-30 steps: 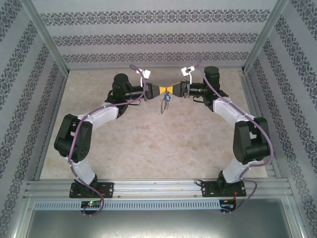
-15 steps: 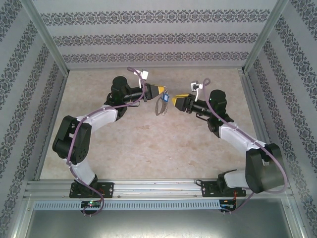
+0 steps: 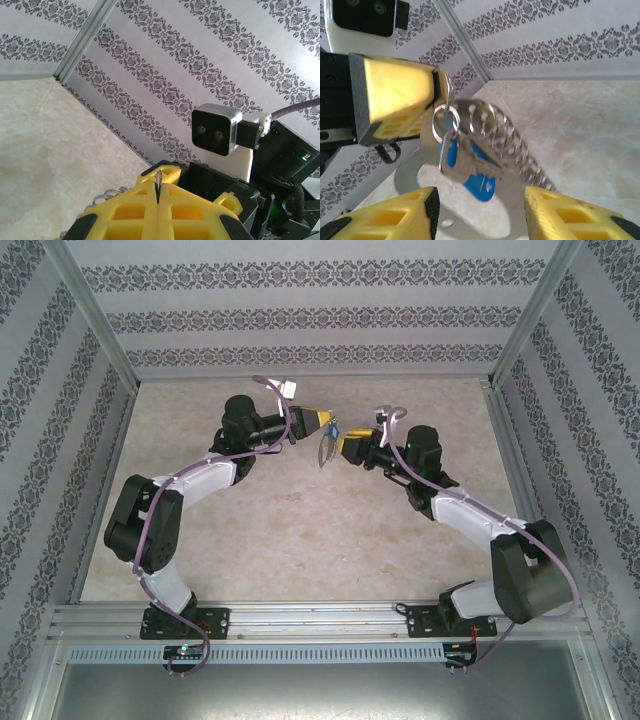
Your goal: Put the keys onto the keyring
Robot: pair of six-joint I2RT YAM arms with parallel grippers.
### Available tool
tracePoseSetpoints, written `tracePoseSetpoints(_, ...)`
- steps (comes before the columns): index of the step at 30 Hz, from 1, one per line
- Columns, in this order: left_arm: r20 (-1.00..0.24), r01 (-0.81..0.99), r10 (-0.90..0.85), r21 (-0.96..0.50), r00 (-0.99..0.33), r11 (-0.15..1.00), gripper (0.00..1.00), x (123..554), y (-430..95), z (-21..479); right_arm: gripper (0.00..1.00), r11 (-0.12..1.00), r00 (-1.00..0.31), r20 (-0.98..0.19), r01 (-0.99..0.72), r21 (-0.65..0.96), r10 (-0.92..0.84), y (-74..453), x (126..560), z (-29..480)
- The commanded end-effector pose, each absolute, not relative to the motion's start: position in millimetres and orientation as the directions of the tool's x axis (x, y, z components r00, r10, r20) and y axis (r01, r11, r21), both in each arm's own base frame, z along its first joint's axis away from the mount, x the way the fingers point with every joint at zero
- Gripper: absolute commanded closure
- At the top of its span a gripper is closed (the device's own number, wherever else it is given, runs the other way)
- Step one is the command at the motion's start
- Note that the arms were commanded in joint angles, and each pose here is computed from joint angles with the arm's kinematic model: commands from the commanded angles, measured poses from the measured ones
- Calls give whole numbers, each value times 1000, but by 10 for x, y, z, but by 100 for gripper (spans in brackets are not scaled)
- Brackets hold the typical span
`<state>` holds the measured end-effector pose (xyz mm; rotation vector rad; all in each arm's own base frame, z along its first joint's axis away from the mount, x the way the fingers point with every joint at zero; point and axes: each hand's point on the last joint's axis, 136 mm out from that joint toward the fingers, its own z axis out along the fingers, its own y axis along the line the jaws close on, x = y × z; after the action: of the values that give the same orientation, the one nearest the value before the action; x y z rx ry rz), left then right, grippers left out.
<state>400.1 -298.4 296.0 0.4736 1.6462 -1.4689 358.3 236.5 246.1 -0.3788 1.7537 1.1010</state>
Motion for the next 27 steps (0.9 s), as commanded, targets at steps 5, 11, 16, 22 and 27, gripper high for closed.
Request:
tracePoseSetpoints(5,-833,818,-280,-537,-477,204,100,3853,-3005,3319,51,515,-389,-895,-733,443,216,2551,3701,2704)
tracePoseSetpoints(11,-835,817,-282,-535,-473,213,100,3867,-3006,3327,76,481,-416,-890,-750,453,189,2649,3675,2618)
tracePoseSetpoints(16,-839,820,-286,-527,-462,223,100,3872,-2998,3337,98,478,-434,-885,-749,458,168,2656,3606,2509)
tracePoseSetpoints(22,-842,825,-289,-521,-456,217,100,3865,-2996,3354,100,451,-450,-879,-759,470,158,2700,3589,2503)
tracePoseSetpoints(27,-842,827,-287,-520,-456,211,100,3849,-3003,3335,100,363,-457,-877,-800,477,146,2854,3534,2660)
